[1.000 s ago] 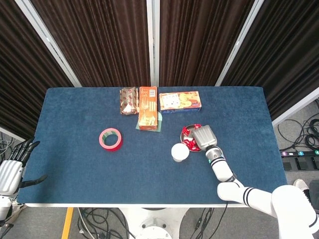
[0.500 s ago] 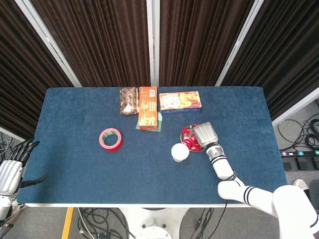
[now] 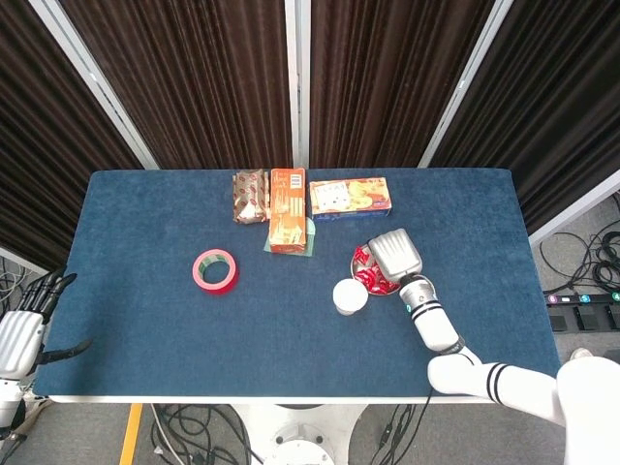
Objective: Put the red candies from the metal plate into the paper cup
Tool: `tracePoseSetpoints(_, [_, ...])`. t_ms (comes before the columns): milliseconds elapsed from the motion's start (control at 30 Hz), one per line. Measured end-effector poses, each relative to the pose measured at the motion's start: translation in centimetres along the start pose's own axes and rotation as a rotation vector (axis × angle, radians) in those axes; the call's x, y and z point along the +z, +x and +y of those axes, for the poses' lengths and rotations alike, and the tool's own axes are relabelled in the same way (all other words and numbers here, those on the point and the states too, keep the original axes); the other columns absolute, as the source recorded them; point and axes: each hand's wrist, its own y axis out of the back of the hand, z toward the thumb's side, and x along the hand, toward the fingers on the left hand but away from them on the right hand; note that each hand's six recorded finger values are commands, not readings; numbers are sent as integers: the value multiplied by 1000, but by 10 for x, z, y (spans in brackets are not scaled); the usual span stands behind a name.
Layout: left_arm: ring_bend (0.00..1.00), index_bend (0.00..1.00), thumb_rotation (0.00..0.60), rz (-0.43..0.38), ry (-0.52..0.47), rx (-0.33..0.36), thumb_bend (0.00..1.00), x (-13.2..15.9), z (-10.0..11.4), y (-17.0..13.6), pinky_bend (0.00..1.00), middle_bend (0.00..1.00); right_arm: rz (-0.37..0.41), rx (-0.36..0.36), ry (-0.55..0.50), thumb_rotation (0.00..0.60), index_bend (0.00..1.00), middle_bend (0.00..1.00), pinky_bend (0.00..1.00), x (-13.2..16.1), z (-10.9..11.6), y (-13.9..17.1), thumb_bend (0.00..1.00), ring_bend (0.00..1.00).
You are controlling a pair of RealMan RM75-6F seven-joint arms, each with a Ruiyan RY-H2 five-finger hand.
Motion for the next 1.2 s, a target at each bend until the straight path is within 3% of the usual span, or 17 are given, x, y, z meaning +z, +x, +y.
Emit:
tracePoseSetpoints(267, [34,126,600,-2,1,10,117,2,1,1,98,100,103,-55,10,600,624,558,925,29,37,35,357,785])
tracePoseSetpoints(600, [34,126,600,6,-4,17,116,1,5,-3,98,100,163,-26,47,600,611,556,924,52,23,45,321,781])
tracePoseSetpoints(800, [34,126,600,11,-8,20,117,-2,6,-3,99,100,178,-12,52,600,527,491,925,58,19,45,217,767])
tracePoseSetpoints(1033, [34,126,600,17,-11,22,117,-5,7,-4,98,100,170,-17,47,600,492,453,925,58,22,44,197,767])
tracePoseSetpoints(1200, [34,126,600,19,-13,19,117,-6,6,-5,99,100,136,-58,52,600,490,456,925,45,35,42,197,768])
